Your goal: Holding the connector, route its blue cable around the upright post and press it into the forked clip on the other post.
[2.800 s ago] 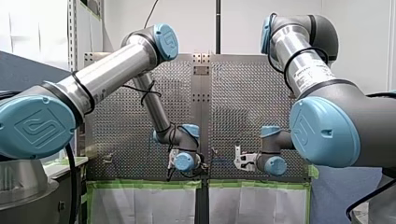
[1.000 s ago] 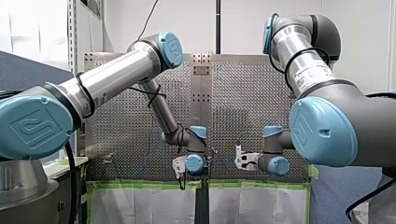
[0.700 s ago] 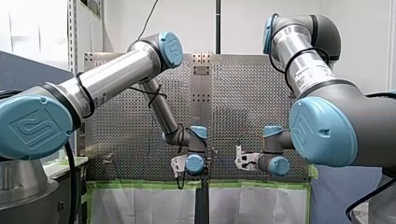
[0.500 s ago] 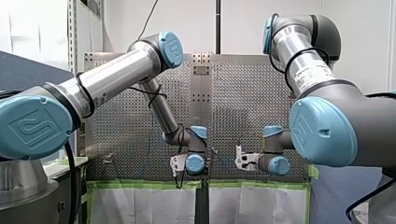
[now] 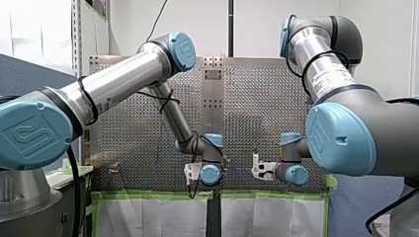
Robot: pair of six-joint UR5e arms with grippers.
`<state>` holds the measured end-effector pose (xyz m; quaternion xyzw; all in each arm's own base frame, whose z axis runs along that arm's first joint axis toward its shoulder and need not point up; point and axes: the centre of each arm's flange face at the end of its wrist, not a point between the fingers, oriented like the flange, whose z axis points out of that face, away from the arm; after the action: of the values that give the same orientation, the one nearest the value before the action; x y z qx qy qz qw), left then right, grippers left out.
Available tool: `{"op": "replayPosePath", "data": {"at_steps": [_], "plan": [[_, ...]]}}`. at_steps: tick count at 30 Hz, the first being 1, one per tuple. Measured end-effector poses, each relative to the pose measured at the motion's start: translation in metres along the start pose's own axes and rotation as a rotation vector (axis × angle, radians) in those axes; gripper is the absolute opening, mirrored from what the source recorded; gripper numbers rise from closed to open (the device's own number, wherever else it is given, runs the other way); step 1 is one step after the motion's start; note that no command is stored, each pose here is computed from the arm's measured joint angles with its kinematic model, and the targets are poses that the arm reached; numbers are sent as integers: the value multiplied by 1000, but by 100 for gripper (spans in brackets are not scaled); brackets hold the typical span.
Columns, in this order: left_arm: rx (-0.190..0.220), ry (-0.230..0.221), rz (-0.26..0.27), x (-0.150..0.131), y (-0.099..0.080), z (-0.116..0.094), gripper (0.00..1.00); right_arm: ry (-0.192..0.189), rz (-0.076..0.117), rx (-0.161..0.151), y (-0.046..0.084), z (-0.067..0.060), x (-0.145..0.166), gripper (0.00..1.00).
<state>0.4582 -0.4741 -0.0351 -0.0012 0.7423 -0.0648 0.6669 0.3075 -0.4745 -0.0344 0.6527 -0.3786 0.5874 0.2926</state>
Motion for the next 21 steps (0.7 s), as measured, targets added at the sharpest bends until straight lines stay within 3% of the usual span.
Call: {"op": "replayPosePath", "data": {"at_steps": [10, 21], "plan": [[21, -19, -22, -7, -17, 1, 0, 8, 0, -31, 14, 0, 1, 0], [32, -20, -50, -10, -14, 11, 0, 29, -2, -38, 23, 9, 8, 0]]}}
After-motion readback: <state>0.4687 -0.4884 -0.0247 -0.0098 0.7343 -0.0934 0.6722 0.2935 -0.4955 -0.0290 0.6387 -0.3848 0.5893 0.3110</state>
